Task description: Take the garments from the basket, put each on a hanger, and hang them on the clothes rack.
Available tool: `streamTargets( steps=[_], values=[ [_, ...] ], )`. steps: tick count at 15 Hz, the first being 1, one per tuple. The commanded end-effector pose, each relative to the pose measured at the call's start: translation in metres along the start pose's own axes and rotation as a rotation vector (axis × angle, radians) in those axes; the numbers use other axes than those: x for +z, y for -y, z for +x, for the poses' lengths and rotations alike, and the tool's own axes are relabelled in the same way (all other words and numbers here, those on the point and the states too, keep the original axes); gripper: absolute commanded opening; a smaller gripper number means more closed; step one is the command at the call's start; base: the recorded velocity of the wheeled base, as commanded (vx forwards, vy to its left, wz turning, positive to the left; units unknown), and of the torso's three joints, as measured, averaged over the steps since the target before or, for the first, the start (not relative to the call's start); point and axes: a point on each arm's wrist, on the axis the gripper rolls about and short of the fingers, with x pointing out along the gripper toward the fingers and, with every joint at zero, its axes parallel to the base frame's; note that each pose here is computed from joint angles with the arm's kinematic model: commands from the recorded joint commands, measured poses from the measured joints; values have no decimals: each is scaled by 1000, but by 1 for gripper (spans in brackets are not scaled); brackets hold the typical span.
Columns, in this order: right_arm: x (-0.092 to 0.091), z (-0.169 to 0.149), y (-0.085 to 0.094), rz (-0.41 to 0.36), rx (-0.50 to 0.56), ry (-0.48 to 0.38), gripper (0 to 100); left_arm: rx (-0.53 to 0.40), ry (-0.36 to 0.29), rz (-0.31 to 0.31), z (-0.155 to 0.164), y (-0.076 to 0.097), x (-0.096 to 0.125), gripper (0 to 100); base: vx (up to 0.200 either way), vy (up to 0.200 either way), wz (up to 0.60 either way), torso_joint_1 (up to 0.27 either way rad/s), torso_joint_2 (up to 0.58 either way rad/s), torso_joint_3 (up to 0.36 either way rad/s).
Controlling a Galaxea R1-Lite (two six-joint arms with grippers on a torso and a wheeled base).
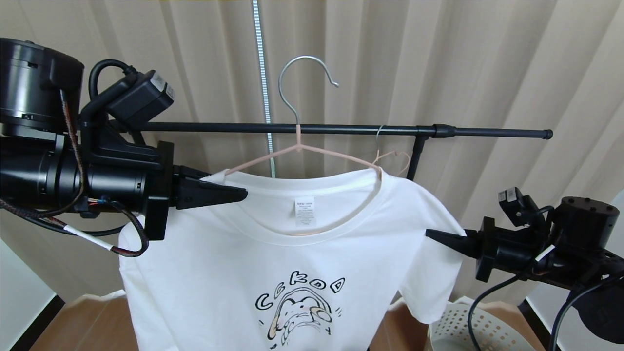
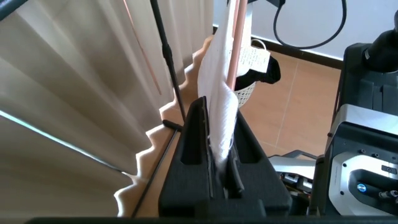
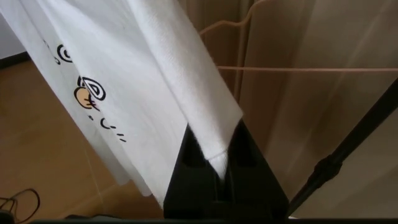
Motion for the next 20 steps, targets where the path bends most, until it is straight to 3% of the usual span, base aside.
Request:
streamTargets(
  steps=[1,3,4,12,17,20],
  values=[
    [2,-1,-2,-6,0,4,0,-2,-5,-5,1,0,-2,0,0,0,0,0,0,0],
    [4,-6,-8,-10,1,5,0,-2,-6,-8,1,0,-3,0,0,0,0,0,0,0],
    [6,-7,-10,-16,4,10,100,3,-8,-13,0,0,-3,0,0,0,0,0,0,0],
    [16,-10,-14,-41,2,35,100,153,-63,-131,-31,-17,-39,0,0,0,0,0,0,0],
    [17,-9,-13,-42,1,37,100,180,-79,-160,-34,-22,-46,0,0,0,0,0,0,0],
    [16,-9,-13,-36,1,37,100,163,-135,-201,-24,-25,-63,0,0,0,0,0,0,0]
  ],
)
